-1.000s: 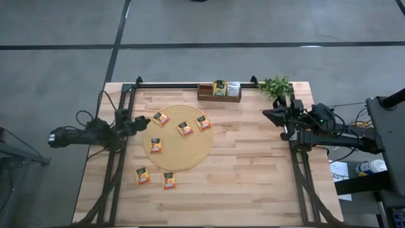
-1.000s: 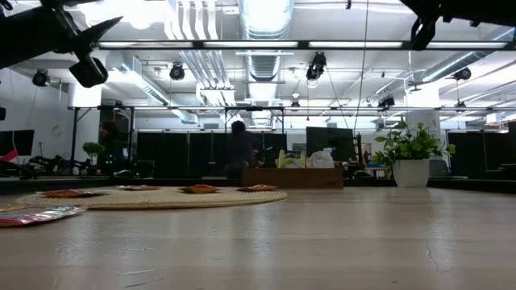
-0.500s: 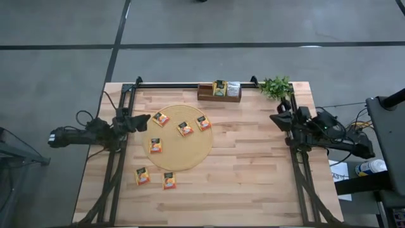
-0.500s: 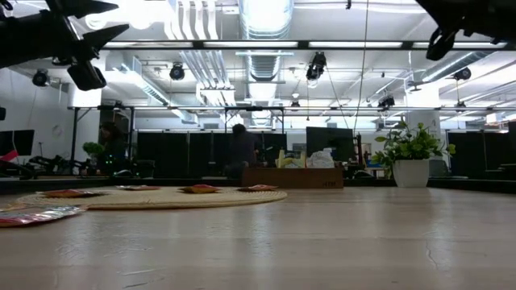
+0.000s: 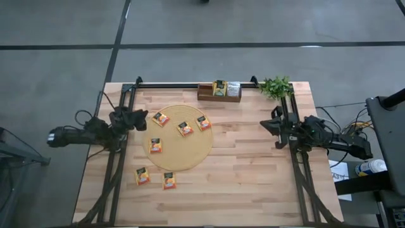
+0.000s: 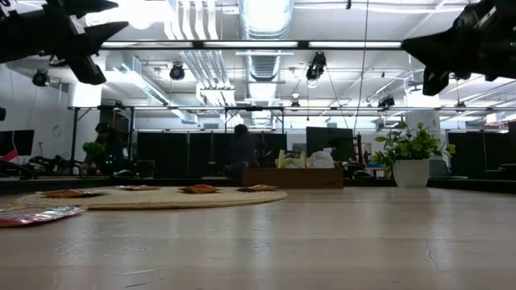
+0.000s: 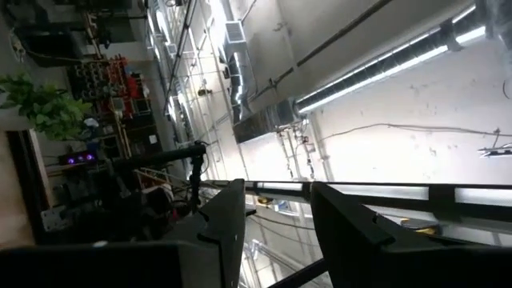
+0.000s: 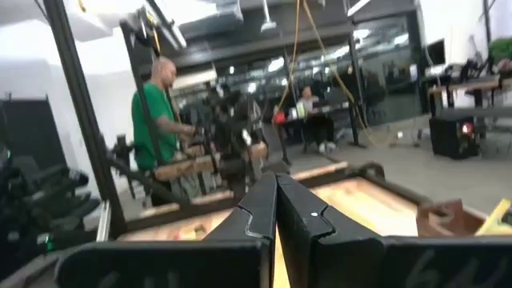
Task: Pick & Place Tea
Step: Put the orange tea bag into the left section of the wooden organizer
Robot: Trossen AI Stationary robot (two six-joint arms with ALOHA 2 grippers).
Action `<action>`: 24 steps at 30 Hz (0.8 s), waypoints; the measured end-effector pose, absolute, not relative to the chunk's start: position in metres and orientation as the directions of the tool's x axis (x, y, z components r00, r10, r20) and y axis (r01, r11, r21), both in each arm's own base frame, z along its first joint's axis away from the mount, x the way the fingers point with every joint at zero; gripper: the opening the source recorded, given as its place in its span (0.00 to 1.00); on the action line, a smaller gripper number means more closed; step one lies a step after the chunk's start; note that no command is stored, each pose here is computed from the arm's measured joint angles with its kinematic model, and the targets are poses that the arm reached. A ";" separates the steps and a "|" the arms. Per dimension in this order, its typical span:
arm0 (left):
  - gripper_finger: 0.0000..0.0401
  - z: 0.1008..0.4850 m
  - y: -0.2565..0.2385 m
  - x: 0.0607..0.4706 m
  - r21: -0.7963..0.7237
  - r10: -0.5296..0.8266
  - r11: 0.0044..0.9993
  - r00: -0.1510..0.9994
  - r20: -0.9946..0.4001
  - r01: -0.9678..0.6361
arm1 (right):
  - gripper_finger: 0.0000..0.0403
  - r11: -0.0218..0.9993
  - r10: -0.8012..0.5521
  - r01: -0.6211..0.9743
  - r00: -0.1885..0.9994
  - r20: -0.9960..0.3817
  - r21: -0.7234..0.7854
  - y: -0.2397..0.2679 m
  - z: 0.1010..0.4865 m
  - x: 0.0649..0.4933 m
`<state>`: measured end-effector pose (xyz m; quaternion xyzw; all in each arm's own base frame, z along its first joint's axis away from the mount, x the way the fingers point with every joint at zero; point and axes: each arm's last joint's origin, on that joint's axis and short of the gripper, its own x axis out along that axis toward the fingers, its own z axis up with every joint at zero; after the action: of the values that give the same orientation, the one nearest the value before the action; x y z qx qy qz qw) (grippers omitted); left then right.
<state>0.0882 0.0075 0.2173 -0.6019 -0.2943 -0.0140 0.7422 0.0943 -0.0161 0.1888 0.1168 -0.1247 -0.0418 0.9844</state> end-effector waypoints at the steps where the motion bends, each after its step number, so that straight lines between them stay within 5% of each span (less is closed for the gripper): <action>1: 0.34 0.220 0.008 0.088 -0.883 0.333 0.280 0.825 0.457 0.376 | 0.02 0.969 -0.112 0.058 0.969 0.219 0.240 -0.016 0.187 0.095; 11: 0.34 0.268 0.003 0.101 -0.826 0.187 0.484 0.888 0.420 0.289 | 0.02 0.970 -0.116 0.095 0.990 0.082 0.226 -0.017 0.174 0.097; 24: 0.34 0.343 -0.002 0.124 -0.730 0.035 0.678 0.996 -0.088 -0.088 | 0.02 0.968 -0.116 0.112 0.993 0.006 0.223 -0.017 0.167 0.097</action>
<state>0.1237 -0.0022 0.3433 -0.3999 0.0331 0.0337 0.9154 0.0971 -0.0167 0.1667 0.1116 -0.0096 -0.0576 0.9920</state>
